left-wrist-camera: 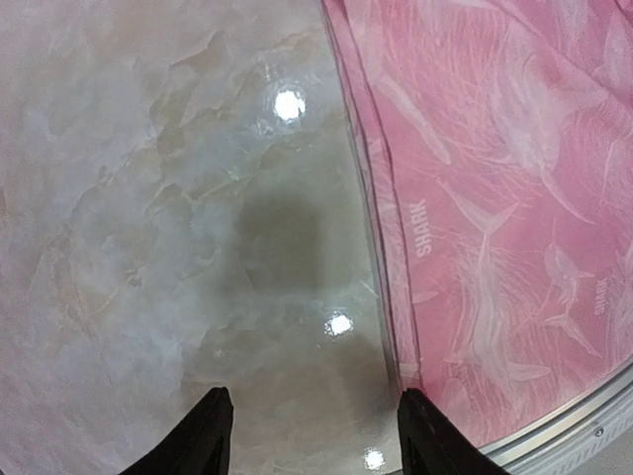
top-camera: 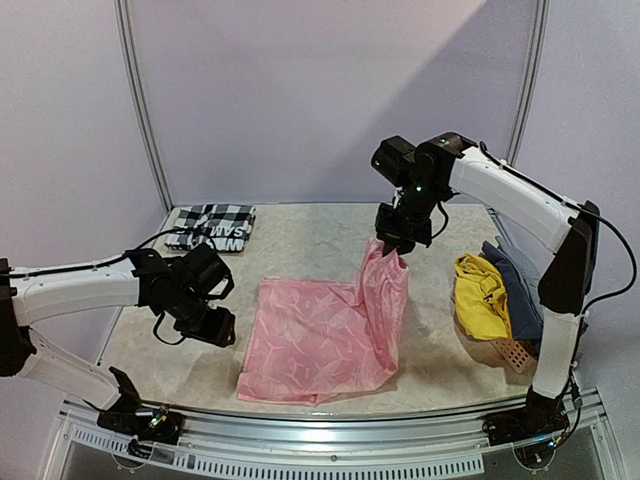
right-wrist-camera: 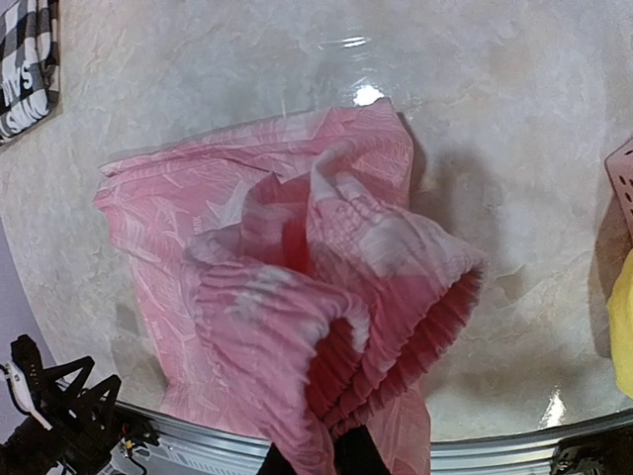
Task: Fold and stack the mixed laundry pile
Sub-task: Fold the crumpled T-shirt at the center of the board.
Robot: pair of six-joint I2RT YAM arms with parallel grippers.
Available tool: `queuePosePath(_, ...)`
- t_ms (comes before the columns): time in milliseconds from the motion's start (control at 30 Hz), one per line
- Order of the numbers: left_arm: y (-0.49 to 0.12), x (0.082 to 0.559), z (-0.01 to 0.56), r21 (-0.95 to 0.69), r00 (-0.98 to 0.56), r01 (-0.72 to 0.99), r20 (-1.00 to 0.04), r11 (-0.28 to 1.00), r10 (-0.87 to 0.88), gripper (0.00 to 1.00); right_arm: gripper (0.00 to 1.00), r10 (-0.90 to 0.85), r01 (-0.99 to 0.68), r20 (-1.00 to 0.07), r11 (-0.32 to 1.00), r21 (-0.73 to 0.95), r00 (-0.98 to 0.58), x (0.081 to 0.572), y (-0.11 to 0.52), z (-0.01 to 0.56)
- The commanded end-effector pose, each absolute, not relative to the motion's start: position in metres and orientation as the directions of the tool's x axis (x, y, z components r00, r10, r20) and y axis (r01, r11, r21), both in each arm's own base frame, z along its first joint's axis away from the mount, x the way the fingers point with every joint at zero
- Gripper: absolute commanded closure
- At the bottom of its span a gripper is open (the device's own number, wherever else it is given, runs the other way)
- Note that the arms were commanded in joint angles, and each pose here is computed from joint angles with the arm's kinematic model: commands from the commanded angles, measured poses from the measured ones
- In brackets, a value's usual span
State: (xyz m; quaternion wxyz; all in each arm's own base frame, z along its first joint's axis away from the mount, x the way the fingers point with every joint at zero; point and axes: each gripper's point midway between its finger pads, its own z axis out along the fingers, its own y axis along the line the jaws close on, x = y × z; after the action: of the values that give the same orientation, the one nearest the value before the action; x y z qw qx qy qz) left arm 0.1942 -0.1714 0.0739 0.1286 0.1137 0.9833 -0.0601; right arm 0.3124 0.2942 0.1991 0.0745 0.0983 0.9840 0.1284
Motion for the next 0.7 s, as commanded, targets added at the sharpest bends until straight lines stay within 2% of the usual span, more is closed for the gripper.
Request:
queuePosePath(0,-0.17,0.191,0.061,-0.145,-0.958,0.215,-0.223,0.966,0.18,0.43,1.0,0.225,0.198,-0.091,0.951,0.237,-0.97,0.301,0.315,0.191)
queuePosePath(667,-0.181,0.184,0.02,-0.204,-0.97,0.242,-0.091,0.949,0.228,0.49,1.0,0.277,0.245,-0.024,0.883,0.401,-0.96,0.301,0.426,0.146)
